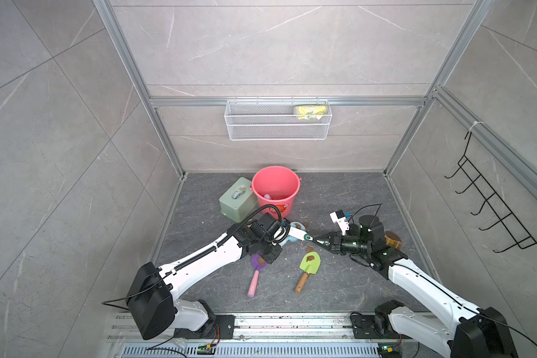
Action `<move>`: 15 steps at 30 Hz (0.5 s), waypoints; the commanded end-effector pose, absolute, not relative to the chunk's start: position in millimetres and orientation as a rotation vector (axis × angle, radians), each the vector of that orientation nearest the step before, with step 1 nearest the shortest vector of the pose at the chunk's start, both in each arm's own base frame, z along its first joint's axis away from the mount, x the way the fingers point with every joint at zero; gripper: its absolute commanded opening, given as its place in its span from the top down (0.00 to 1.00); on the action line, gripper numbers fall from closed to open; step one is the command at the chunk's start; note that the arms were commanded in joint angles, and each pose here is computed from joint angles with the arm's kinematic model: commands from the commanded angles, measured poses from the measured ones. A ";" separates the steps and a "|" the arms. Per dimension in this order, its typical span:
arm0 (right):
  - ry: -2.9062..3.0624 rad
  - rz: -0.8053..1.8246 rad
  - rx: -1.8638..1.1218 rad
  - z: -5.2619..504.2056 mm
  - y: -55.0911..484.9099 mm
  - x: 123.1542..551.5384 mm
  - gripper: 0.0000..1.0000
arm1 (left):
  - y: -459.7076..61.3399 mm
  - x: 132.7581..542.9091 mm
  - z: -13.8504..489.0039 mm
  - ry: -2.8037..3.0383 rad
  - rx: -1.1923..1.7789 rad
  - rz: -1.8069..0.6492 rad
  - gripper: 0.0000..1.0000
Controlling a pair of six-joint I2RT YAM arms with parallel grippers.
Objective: Brush the soil off the hand trowel and place it into the bucket
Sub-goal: Brush off the soil from the hand trowel.
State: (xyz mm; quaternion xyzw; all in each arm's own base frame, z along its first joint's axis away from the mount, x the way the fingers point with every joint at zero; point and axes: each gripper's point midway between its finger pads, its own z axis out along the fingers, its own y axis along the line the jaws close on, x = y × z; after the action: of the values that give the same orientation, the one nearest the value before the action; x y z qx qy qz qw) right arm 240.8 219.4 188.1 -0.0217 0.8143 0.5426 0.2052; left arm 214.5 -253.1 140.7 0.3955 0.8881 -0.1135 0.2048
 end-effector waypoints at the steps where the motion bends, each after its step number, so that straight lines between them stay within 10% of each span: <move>1: 2.240 1.475 -0.079 193.9 210.9 251.6 1.00 | -262.8 223.9 164.8 2.406 1.053 -0.372 1.00; 15: 2.176 1.501 -0.058 220.6 195.8 253.1 1.00 | -263.7 225.4 164.8 2.404 1.054 -0.368 1.00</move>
State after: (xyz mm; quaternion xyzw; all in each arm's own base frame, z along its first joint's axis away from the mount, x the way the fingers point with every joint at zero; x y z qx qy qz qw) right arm 259.9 189.0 210.5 -0.0053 0.8103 0.5333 0.2428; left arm 215.5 -253.5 141.2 0.3947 0.8880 -0.1142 0.2067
